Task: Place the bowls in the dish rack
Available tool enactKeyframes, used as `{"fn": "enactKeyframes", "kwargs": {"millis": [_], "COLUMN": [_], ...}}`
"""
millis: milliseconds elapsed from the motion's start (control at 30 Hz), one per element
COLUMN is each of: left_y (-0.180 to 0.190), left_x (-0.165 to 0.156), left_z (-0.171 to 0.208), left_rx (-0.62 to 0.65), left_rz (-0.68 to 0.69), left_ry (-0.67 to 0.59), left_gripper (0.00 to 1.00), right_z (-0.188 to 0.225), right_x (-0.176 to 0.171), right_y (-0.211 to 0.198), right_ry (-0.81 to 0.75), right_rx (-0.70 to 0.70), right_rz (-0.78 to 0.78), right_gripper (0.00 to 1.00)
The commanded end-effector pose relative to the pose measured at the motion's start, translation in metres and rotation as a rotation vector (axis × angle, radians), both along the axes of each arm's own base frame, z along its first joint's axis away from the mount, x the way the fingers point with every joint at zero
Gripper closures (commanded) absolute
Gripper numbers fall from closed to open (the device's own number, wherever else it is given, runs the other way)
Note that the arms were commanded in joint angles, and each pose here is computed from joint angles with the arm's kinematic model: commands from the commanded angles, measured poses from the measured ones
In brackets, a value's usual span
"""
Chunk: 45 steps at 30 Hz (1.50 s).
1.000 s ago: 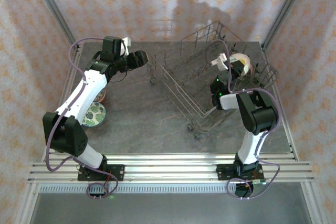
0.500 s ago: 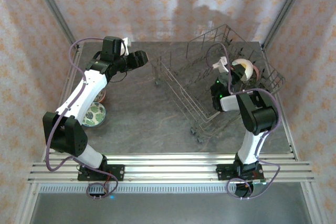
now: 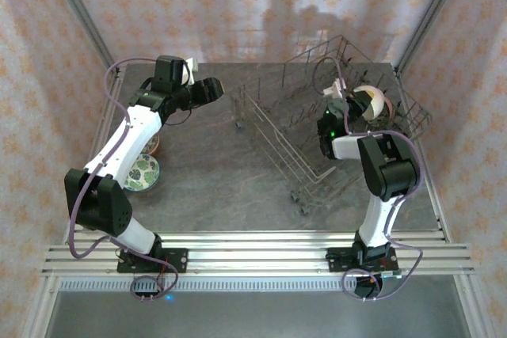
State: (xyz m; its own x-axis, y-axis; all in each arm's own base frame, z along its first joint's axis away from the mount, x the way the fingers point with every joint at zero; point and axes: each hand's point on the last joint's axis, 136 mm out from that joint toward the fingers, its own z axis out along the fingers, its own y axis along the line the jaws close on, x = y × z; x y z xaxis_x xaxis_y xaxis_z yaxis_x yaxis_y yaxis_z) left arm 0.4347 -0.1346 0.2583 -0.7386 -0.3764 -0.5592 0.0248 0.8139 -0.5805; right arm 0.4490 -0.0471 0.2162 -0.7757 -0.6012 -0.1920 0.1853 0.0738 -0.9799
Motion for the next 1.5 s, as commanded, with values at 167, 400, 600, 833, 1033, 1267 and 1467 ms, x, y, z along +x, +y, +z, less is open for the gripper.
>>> {"fn": "enactKeyframes", "kwargs": {"millis": [167, 400, 600, 833, 1033, 1267, 1467], "left_y": [-0.001, -0.002, 0.000, -0.001, -0.002, -0.001, -0.001], "left_x": [-0.001, 0.000, -0.002, -0.002, -0.003, -0.005, -0.004], "left_z": [0.005, 0.003, 0.002, 0.000, -0.002, -0.002, -0.001], "left_rx": [0.007, 0.001, 0.007, 0.001, 0.001, 0.006, 0.006], "left_rz": [-0.016, -0.017, -0.011, -0.017, -0.018, -0.021, -0.021], "left_ry": [-0.016, -0.011, -0.012, -0.005, -0.002, -0.004, -0.007], "left_gripper": [0.30, 0.30, 0.30, 0.30, 0.30, 0.30, 0.30], "right_z": [-0.002, -0.021, -0.019, -0.031, -0.036, -0.034, -0.013], "right_x": [-0.018, -0.023, -0.027, -0.029, -0.025, -0.022, -0.017], "right_y": [-0.010, -0.013, -0.016, -0.027, -0.027, -0.026, -0.028], "right_ry": [0.005, 0.058, 0.064, 0.114, 0.138, 0.156, 0.127], "right_rx": [0.045, 0.091, 0.106, 0.194, 0.197, 0.202, 0.183], "right_rz": [-0.057, -0.081, -0.111, -0.161, -0.160, -0.143, -0.146], "right_gripper": [1.00, 1.00, 1.00, 1.00, 1.00, 1.00, 1.00]}}
